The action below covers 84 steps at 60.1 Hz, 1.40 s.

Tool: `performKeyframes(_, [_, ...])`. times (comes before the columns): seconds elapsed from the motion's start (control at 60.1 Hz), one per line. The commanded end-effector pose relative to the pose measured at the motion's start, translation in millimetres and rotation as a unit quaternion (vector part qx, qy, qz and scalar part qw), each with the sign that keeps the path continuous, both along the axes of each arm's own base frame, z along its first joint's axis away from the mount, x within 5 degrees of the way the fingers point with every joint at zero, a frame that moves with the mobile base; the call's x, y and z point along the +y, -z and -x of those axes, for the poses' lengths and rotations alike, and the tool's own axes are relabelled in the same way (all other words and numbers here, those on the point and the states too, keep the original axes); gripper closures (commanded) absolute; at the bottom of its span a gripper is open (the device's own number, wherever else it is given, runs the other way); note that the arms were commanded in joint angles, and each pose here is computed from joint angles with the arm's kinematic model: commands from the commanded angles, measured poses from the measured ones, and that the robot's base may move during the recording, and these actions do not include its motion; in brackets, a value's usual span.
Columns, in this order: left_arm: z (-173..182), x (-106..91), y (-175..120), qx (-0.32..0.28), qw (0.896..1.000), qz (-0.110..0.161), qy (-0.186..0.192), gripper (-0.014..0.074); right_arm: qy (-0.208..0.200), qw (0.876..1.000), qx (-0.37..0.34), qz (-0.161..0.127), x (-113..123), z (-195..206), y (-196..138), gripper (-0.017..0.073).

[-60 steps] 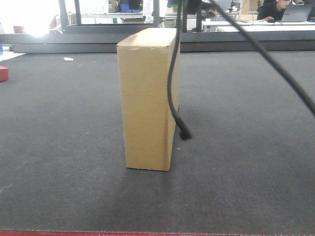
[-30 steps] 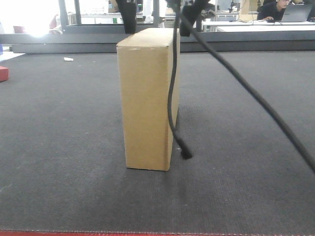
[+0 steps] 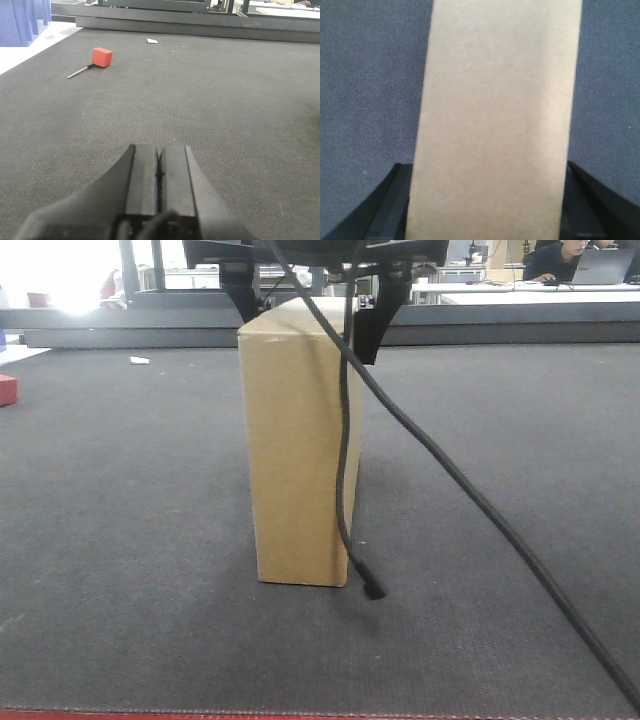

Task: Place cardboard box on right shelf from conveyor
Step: 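Close the right gripper on the box's top edge, then lift the box off the conveyor with the right gripper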

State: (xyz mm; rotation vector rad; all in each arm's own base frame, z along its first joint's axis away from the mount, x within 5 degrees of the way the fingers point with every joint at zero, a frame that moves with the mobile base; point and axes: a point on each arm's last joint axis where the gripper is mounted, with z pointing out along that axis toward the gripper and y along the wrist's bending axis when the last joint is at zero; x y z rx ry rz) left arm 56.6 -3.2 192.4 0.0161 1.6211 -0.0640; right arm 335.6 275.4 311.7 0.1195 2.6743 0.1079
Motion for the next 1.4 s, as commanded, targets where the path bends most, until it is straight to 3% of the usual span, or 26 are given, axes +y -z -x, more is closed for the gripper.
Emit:
performKeyframes(0.0, [1,0.2,-6,-0.045,0.999,0.005,0.0,0.071,-0.003,0.998,-0.059,-0.029,-9,2,-37,0.0331])
performKeyframes(0.1, [1,0.2,-6,-0.045,0.999,0.005,0.0,0.071,-0.015,0.997,-0.074,-0.03,-16,1,-46,0.0453])
performKeyframes(0.416, [1,0.2,-6,-0.045,0.999,0.005,0.0,0.071,-0.12,0.979,-0.16,-0.032,-66,2,-104,0.0454])
performKeyframes(0.682, [1,0.2,-6,-0.045,0.999,0.005,0.0,0.071,-0.17,0.97,-0.175,-0.019,-125,12,-125,0.0454])
performKeyframes(0.865, [1,0.2,-6,-0.045,0.999,0.005,0.0,0.071,-0.148,0.966,-0.212,-0.005,-173,39,-116,0.0454])
performKeyframes(1.048, [1,0.2,-6,-0.045,0.999,0.005,0.0,0.071,-0.116,0.961,-0.251,-0.004,-205,80,-89,0.0454])
performKeyframes(1.381, [1,0.2,-6,-0.045,0.999,0.005,0.0,0.071,-0.105,0.93,-0.353,-0.01,-236,181,-41,0.0454])
